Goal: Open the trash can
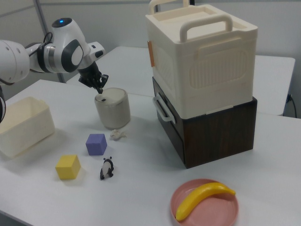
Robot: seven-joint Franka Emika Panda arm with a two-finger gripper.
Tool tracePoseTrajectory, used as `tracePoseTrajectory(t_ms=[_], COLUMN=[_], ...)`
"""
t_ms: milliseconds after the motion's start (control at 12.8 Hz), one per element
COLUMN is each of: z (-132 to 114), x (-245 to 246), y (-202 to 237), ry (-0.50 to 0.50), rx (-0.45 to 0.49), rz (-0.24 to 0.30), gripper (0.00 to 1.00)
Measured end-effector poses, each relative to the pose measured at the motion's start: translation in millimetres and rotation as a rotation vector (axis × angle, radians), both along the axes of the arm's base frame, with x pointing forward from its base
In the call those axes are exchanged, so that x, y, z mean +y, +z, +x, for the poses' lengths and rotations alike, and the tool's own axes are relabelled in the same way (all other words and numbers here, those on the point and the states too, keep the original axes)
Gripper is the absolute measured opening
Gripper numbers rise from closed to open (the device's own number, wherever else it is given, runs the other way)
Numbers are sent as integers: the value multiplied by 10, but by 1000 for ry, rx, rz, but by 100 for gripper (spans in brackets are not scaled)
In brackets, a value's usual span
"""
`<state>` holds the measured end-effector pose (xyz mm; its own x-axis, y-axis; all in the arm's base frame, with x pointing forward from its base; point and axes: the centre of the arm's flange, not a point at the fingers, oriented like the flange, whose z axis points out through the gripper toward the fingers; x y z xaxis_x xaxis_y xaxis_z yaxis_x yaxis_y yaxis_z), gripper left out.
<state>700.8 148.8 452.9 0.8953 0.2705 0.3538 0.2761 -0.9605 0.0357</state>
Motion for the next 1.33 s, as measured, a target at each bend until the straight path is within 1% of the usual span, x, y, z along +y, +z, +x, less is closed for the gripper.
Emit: tracePoseTrajectory(t_ms=[313,548,1017,1330], z=[-2,-6,3,3], x=[-1,-9,-9,5], y=[-29,-80,-164,-181], ry=[-45,-80,-85,-78], rx=[11,22,33,32], rz=[15,-2,-7,-20], gripper=[1,1,1,1])
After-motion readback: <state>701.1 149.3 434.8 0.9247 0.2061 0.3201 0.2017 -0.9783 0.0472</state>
